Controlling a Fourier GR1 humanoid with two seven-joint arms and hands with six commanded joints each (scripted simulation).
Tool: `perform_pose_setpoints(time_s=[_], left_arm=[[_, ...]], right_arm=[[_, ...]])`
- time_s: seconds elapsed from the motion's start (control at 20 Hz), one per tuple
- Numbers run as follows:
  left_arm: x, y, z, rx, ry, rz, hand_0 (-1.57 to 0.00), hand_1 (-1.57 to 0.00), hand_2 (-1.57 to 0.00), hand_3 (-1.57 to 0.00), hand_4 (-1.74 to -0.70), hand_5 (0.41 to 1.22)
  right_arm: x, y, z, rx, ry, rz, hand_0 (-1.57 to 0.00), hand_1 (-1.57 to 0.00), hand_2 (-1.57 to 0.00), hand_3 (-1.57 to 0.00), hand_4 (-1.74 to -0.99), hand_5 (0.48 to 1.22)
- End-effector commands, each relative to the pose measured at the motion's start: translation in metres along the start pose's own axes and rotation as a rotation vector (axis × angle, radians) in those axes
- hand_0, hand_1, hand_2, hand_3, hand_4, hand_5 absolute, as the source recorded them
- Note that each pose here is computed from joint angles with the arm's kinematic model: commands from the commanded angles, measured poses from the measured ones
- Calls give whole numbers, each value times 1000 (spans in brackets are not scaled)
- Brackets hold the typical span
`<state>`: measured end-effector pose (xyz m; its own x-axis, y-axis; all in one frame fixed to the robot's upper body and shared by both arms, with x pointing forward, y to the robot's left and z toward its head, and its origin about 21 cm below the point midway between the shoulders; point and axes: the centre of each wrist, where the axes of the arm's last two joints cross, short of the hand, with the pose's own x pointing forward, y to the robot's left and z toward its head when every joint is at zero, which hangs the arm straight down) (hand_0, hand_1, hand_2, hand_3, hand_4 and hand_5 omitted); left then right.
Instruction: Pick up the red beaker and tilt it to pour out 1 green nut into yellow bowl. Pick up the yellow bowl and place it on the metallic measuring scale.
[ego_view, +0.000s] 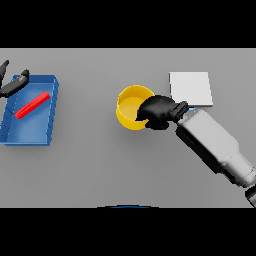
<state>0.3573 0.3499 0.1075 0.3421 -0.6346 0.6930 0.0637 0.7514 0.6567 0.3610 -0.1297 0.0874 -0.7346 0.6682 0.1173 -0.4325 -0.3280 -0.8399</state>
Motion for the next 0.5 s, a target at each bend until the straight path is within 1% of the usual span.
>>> perform_pose_setpoints(time_s=[0.0, 0.05, 0.1, 0.15, 0.3, 0.35, 0.4, 0.45], left_arm=[[-1, -4, -1, -1, 9, -1, 1, 1, 1, 1, -770, 705], [1, -4, -1, -7, 1, 6, 1, 1, 1, 1, -776, 702], [3, -4, -4, -4, 2, 17, 1, 1, 1, 1, -780, 702], [3, -1, -4, -4, -3, 24, 1, 1, 1, 1, -782, 702], [5, 1, -5, -7, -5, 33, 1, 1, 1, 1, -798, 702], [3, 4, -3, -7, -6, 29, 1, 1, 1, 1, -799, 704], [1, 2, 0, -14, -14, 36, 1, 1, 1, 1, -800, 704], [0, 1, 1, -18, -16, 44, 1, 1, 1, 1, -806, 703]], right_arm=[[-3, -2, 6, -2, -1, 2, -1551, -1550, -1481, -1157, -1734, 1216], [-4, -9, 11, -3, 10, 4, -1555, -1554, -1491, -1153, -1735, 1217], [-4, -11, 13, -15, 22, 4, -1558, -1558, -1451, -1204, -1736, 1218], [-3, -11, 16, -28, 41, 12, -1561, -1560, -1433, -1215, -1737, 1219], [3, -14, 26, -38, 60, 21, -1566, -1566, -1491, -1182, -1739, 1219], [0, -15, 33, -44, 58, 18, -1567, -1567, -1507, -1179, -1739, 1219], [-3, -16, 37, -49, 89, 3, -1520, -1567, -1520, -1179, -1740, 1219], [-4, -16, 41, -59, 115, 2, -1530, -1568, -1518, -1177, -1740, 1220]])
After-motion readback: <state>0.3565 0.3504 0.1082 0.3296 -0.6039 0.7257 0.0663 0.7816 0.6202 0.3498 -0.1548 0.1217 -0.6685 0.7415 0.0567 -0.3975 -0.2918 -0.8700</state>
